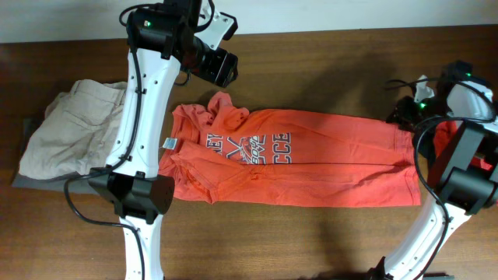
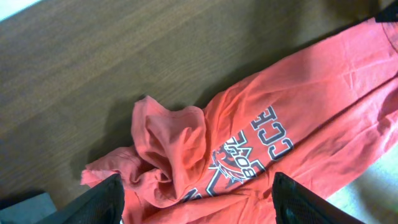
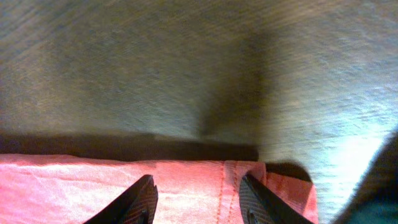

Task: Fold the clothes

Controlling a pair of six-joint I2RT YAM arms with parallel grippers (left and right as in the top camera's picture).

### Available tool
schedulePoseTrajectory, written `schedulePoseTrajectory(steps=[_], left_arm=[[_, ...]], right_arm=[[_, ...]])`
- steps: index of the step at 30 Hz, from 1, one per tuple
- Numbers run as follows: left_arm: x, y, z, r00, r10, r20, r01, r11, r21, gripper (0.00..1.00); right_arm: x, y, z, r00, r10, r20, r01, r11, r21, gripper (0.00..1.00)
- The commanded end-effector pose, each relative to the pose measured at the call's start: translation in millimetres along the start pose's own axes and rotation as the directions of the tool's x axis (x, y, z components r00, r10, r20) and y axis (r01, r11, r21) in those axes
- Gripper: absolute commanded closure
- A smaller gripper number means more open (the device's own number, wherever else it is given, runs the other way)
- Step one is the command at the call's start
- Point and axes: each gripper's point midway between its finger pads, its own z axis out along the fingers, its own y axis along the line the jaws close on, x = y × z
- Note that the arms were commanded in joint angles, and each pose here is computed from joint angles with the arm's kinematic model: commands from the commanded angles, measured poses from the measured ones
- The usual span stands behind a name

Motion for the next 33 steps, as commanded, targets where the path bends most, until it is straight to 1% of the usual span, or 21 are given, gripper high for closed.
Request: schedulePoseTrajectory(steps=[1, 4, 7, 10, 11, 13, 16, 19, 23, 25, 28, 31, 33], left_arm=[[-5, 4, -7, 1.000, -0.007, 0.026, 0.007, 1.000, -0.016, 0.24], [-6, 4, -7, 1.000, -0.005, 0.030, 0.006, 1.000, -0.016, 0.24], [-6, 4, -7, 0.999, -0.004, 0.032, 0.005, 1.000, -0.017, 0.23], [-8, 6, -5, 0.999, -0.003, 0.037, 0.004, 1.000, -0.022, 0.21], [-8, 10, -2, 1.000, -0.005, 0.031, 0.006, 0.999, -0.040, 0.21], [-6, 15, 4, 1.000, -0.008, 0.017, 0.009, 0.998, -0.061, 0.21], [-4, 21, 25, 1.000, -0.011, -0.007, 0.011, 0.998, -0.055, 0.20], [4, 28, 56, 0.996, 0.060, -0.064, -0.062, 0.997, -0.038, 0.20], [20, 37, 96, 0.975, 0.168, -0.143, -0.170, 0.985, 0.002, 0.20], [30, 44, 114, 0.957, 0.221, -0.188, -0.225, 0.974, 0.004, 0.20], [45, 62, 134, 0.912, 0.308, -0.270, -0.325, 0.946, -0.018, 0.20], [56, 85, 148, 0.879, 0.336, -0.338, -0.379, 0.923, -0.067, 0.20], [58, 96, 159, 0.881, 0.337, -0.332, -0.378, 0.923, -0.067, 0.20]], right_arm=[[4, -3, 2, 1.000, 0.001, -0.017, -0.001, 1.000, -0.027, 0.52], [0, 16, -1, 0.998, -0.058, 0.010, 0.059, 0.988, -0.139, 0.52], [-2, 29, -5, 0.997, -0.074, 0.024, 0.078, 0.975, -0.207, 0.52], [-5, 50, -18, 0.994, -0.098, 0.048, 0.108, 0.946, -0.306, 0.51], [-8, 60, -27, 0.991, -0.113, 0.067, 0.130, 0.927, -0.351, 0.48], [-12, 71, -40, 0.989, -0.115, 0.089, 0.140, 0.911, -0.389, 0.44], [-16, 84, -67, 0.985, -0.124, 0.121, 0.163, 0.900, -0.404, 0.41], [-16, 102, -95, 0.976, -0.155, 0.152, 0.204, 0.892, -0.403, 0.39], [-11, 130, -120, 0.961, -0.210, 0.181, 0.266, 0.879, -0.396, 0.38], [-6, 146, -125, 0.952, -0.241, 0.188, 0.298, 0.869, -0.394, 0.37], [0, 161, -124, 0.944, -0.278, 0.178, 0.327, 0.862, -0.386, 0.37], [8, 173, -118, 0.942, -0.302, 0.147, 0.336, 0.859, -0.386, 0.37], [12, 179, -116, 0.940, -0.314, 0.134, 0.341, 0.855, -0.392, 0.38]])
